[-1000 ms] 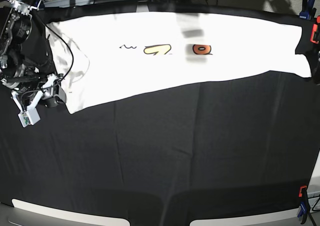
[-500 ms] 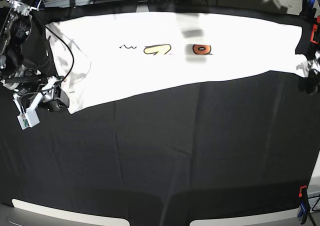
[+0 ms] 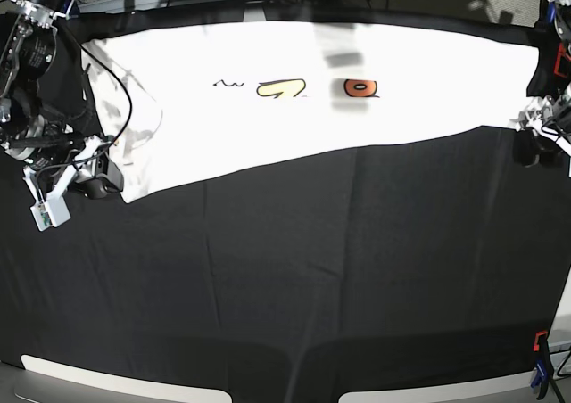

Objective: Layout the t-shirt on the table in an organized manner, then fold the t-shirt properly
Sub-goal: 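Grasp the opposite shirt side with the left gripper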

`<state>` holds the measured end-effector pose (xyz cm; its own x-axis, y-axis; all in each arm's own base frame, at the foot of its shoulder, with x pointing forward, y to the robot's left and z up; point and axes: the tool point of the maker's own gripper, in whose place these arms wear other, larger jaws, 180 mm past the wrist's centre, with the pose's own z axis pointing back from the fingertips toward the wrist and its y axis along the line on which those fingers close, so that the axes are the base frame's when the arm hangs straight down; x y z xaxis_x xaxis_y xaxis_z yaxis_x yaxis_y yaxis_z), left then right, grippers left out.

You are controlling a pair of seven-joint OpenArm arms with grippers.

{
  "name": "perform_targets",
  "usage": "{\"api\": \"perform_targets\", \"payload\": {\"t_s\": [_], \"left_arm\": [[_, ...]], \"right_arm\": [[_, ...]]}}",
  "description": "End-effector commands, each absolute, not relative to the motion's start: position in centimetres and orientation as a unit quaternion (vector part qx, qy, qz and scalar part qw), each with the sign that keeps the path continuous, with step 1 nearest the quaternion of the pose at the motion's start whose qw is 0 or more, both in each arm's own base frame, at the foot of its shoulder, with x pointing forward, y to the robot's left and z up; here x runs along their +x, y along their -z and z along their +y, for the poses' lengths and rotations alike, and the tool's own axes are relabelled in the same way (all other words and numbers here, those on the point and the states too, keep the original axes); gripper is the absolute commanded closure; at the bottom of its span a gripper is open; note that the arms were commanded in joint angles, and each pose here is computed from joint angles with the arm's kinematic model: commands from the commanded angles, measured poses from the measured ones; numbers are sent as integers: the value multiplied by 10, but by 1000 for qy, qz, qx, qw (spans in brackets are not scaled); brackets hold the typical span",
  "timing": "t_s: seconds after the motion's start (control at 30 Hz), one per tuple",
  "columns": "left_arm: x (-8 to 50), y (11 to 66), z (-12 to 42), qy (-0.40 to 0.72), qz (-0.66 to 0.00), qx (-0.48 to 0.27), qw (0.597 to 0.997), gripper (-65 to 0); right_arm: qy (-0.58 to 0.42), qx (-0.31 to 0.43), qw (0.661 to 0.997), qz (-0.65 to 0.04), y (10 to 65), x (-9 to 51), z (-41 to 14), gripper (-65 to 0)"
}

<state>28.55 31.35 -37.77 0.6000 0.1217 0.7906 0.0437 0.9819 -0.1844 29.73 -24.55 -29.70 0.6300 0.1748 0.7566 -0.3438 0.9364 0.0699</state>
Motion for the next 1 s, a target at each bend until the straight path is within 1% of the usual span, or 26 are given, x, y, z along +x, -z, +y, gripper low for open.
{"api": "perform_targets", "payload": {"t_s": [0.0, 0.17, 0.27, 0.4, 0.6, 0.8, 0.87, 0.97], "left_arm": [[292, 364, 321, -14, -458, -84, 885, -247], [269, 385, 319, 11, -373, -89, 924, -247], [253, 386, 312, 25, -349, -117, 929, -247], [236, 378, 303, 31, -352, -140, 925, -246], [211, 384, 299, 43, -335, -134, 932, -246], [220, 378, 304, 43, -367, -119, 921, -246], [220, 378, 304, 43, -367, -118, 922, -246], [215, 384, 310, 55, -351, -94, 930, -246]], "right_arm": [[-153, 97, 884, -431, 280, 306, -248, -195], [-153, 98, 884, -432, 280, 306, -248, -195], [-153, 98, 884, -432, 280, 306, -247, -195], [-153, 98, 884, -432, 280, 306, -247, -195], [-153, 98, 884, -432, 280, 306, -247, -195], [-153, 98, 883, -432, 280, 306, -247, -195], [-153, 98, 884, -432, 280, 306, -247, -195], [-153, 98, 884, -431, 280, 306, -247, -195]]}}
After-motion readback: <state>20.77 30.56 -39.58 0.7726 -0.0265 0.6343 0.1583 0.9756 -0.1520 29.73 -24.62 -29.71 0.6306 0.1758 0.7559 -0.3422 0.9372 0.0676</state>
